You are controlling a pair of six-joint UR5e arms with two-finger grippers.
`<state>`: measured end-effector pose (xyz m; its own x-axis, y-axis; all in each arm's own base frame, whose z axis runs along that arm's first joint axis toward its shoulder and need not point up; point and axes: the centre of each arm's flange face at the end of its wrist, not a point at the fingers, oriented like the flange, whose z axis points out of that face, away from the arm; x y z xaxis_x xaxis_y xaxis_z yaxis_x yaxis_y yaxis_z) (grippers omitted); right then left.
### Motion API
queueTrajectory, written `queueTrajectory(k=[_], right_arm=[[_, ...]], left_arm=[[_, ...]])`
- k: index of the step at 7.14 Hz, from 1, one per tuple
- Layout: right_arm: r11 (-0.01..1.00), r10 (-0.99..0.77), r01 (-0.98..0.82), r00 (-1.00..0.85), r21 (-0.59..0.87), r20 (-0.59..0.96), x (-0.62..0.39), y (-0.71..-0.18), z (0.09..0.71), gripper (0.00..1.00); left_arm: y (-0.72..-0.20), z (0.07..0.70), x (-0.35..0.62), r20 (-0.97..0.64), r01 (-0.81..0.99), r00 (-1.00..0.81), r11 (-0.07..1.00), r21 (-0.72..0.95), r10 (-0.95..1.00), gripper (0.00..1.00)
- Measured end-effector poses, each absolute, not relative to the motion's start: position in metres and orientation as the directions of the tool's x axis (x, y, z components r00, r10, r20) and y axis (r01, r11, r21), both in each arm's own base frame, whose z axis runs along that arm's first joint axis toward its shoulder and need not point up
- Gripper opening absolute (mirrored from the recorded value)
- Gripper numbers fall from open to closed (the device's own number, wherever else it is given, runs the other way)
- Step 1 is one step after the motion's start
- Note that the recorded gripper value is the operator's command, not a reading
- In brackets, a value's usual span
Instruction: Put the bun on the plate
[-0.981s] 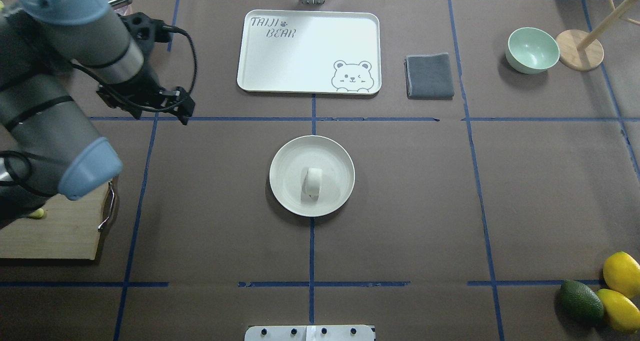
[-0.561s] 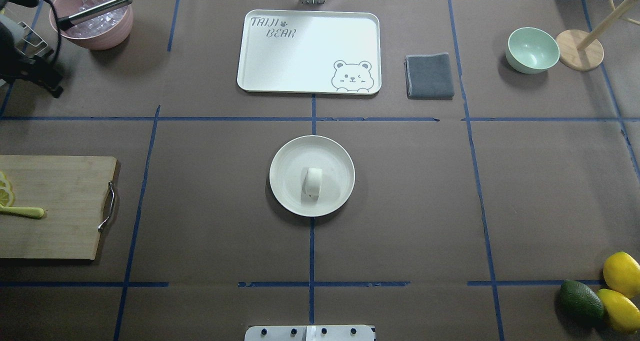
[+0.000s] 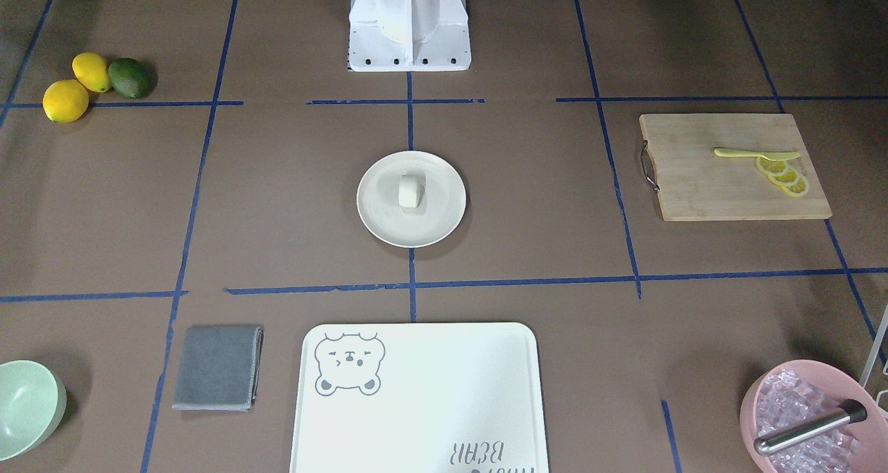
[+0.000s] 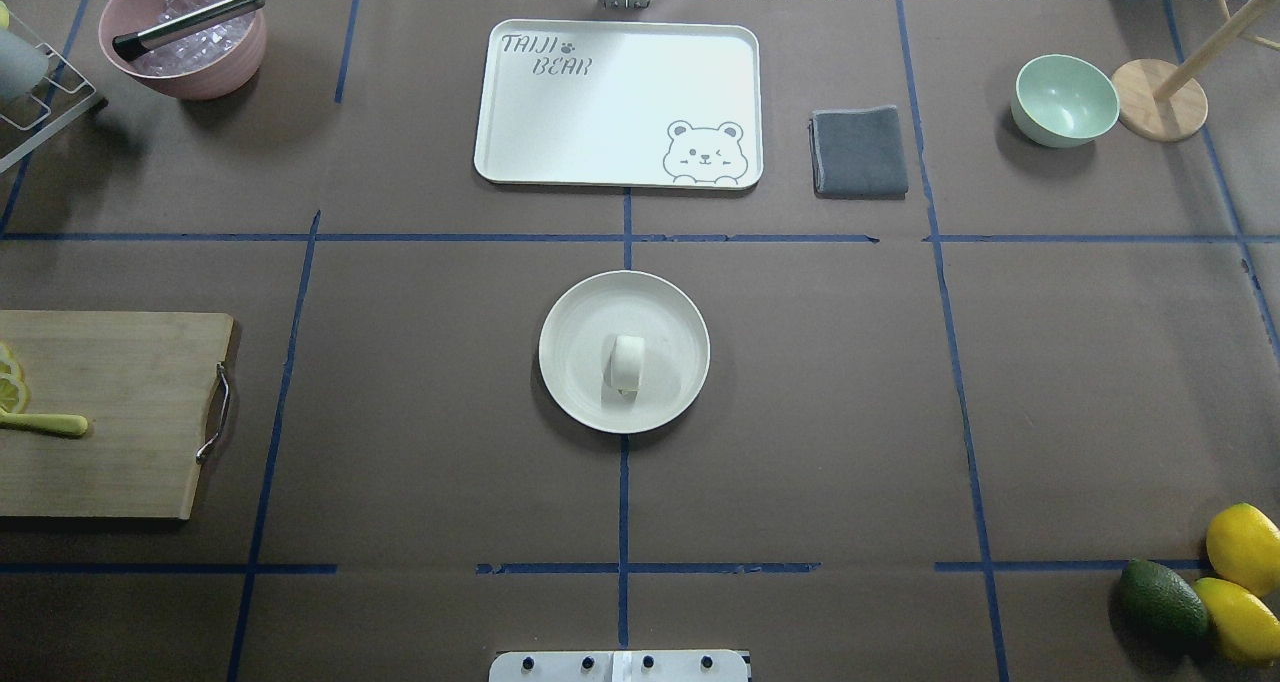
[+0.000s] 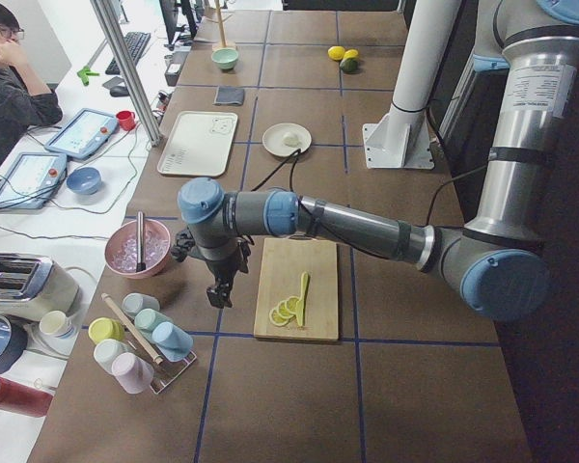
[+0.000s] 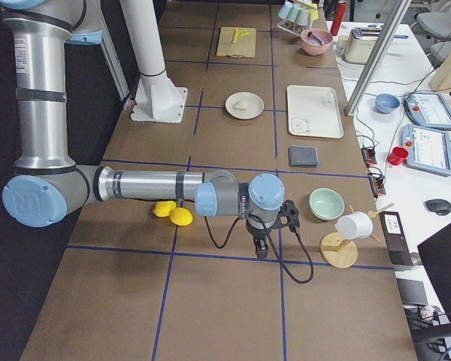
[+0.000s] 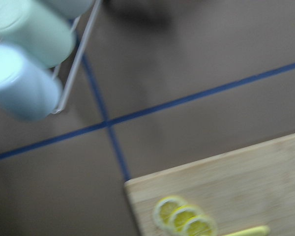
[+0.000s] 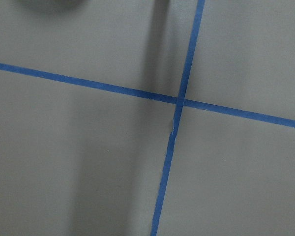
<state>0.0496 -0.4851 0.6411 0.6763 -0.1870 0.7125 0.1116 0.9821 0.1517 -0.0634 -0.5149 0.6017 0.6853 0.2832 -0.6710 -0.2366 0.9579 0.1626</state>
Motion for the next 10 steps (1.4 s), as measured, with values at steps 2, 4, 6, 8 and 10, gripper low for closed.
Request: queueTrajectory(k=[2, 4, 6, 8, 10], right_arm=[[0.982, -0.189, 0.112, 0.676, 0.154, 0.712, 0.05, -0.485, 0.64, 1.0], [0.981, -0.191, 0.112, 0.677, 0.157, 0.711, 0.05, -0.486, 0.639, 1.0], [0.981, -0.192, 0.113, 0.678, 0.158, 0.71, 0.05, -0.485, 0.639, 1.0], [0.981, -0.194, 0.114, 0.678, 0.159, 0.709, 0.05, -0.484, 0.639, 1.0], [0.981, -0.194, 0.114, 0.679, 0.159, 0.708, 0.05, -0.484, 0.639, 1.0]], left_arm=[[-0.48, 0.65, -0.081, -0.683, -0.214, 0.688, 0.968, 0.13, 0.244, 1.0], [-0.47, 0.662, -0.083, -0.695, -0.153, 0.703, 0.986, 0.06, 0.151, 1.0], [-0.471, 0.664, -0.083, -0.698, -0.092, 0.713, 0.996, -0.003, 0.064, 1.0], [-0.473, 0.665, -0.083, -0.696, -0.039, 0.718, 0.999, -0.03, 0.007, 1.0], [-0.477, 0.682, -0.082, -0.693, -0.011, 0.721, 1.0, -0.006, 0.004, 1.0]])
